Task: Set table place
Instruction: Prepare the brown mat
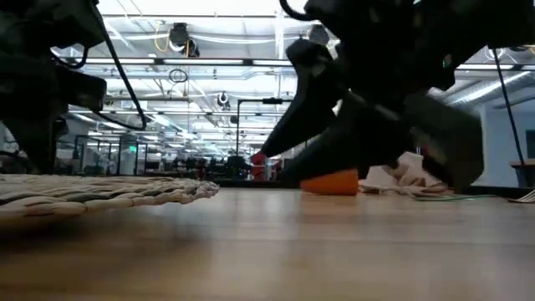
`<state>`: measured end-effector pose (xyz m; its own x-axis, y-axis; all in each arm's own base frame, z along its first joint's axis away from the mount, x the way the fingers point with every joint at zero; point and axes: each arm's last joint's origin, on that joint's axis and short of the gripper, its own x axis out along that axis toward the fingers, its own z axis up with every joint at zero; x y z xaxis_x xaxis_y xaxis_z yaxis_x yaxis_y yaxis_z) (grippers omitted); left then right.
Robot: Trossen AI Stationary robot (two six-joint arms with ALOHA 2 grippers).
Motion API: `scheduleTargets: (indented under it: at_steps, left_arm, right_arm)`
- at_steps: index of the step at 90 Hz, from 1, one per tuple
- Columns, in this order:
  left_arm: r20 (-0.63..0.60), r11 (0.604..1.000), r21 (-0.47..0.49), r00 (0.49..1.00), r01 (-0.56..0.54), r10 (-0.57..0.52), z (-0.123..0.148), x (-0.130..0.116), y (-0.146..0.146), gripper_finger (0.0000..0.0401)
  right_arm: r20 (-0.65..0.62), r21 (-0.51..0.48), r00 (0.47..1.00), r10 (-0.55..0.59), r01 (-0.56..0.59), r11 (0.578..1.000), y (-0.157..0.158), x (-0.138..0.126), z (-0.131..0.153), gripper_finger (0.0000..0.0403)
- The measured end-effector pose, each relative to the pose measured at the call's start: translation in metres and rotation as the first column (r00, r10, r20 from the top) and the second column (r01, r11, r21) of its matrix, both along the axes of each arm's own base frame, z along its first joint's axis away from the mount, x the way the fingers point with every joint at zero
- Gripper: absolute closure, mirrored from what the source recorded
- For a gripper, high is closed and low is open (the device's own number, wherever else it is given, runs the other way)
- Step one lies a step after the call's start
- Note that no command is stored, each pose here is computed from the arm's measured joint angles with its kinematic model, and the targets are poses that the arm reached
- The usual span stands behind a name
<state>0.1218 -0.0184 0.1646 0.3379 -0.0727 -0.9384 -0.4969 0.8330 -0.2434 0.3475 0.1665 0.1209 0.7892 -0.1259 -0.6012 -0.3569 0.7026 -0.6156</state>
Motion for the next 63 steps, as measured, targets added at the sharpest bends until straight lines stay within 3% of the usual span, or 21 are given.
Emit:
scheduleTargets:
  at_steps: [20, 32, 63]
  left_arm:
    - [0.032, 1.000, 0.012, 0.999, -0.011, 0.011, 0.001, 0.003, 0.000, 0.0232]
    - [0.045, 1.000, 0.012, 0.999, -0.014, 0.014, 0.002, 0.004, 0.000, 0.0232]
    - [0.056, 0.998, 0.054, 0.998, -0.033, 0.030, 0.002, 0.004, 0.001, 0.0232]
  right_arm:
    - [0.027, -0.227, 0.998, 0.058, -0.051, 0.973, 0.002, 0.010, -0.028, 0.0248]
    - [0.074, -0.301, 0.991, 0.111, -0.084, 0.950, 0.007, 0.014, -0.030, 0.0248]
    - [0.048, -0.273, 0.980, 0.192, -0.172, 0.947, 0.002, 0.018, -0.032, 0.0248]
